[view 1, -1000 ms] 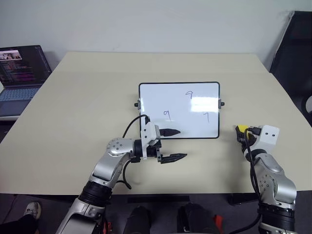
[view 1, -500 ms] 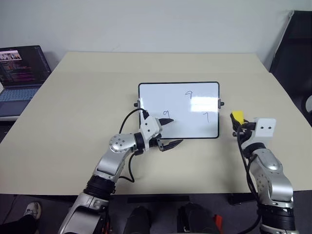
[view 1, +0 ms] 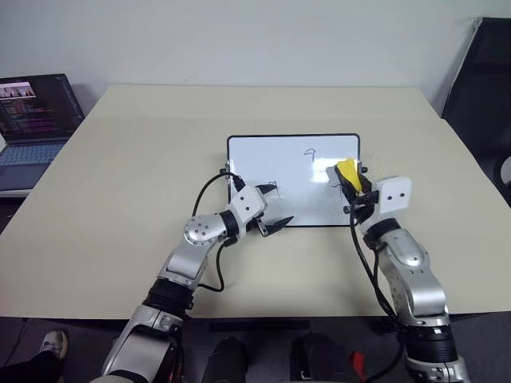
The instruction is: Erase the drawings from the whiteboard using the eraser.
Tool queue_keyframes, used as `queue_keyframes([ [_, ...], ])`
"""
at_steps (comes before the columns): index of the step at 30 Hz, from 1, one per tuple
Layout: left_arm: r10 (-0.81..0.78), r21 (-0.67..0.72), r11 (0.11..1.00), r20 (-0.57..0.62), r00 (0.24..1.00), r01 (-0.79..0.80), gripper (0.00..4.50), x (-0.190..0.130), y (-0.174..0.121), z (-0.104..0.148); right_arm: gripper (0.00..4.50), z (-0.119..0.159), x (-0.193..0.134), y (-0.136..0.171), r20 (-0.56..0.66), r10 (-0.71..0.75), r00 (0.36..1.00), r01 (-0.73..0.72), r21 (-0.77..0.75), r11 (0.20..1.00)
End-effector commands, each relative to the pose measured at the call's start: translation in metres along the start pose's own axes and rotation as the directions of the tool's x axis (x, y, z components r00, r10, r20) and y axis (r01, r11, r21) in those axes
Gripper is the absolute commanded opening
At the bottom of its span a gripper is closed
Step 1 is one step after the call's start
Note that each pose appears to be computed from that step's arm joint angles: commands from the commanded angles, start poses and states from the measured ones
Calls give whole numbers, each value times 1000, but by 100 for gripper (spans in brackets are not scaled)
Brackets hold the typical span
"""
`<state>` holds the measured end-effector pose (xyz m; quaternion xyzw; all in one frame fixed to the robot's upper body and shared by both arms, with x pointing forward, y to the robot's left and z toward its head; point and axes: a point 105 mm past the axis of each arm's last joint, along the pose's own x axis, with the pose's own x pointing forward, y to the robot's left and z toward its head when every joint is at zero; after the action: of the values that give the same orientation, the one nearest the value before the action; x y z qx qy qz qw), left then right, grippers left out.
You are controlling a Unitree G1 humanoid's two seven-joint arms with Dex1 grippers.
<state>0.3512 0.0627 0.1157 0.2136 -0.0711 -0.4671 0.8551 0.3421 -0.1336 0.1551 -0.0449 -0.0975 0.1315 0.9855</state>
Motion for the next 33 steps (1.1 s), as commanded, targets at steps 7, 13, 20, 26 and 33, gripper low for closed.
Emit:
queue_keyframes([
  [7,13,33,999,46,999,-14,450,0,5,13,99,-30,0,-9,-196,-38,980,22,-80,997],
  [13,14,26,1000,46,999,-15,450,-2,4,13,99,-40,-15,-17,-276,-66,959,40,-97,994],
  [20,14,19,1000,50,999,-15,450,-3,4,13,99,-58,-49,-13,-378,-33,925,2,-83,997],
  [26,12,13,1000,53,998,-13,450,-2,5,13,99,-67,-71,-19,-431,-36,901,1,-81,997],
  [33,36,35,999,77,996,-39,450,1,11,20,99,-29,-42,-21,-218,-28,975,14,-63,998],
])
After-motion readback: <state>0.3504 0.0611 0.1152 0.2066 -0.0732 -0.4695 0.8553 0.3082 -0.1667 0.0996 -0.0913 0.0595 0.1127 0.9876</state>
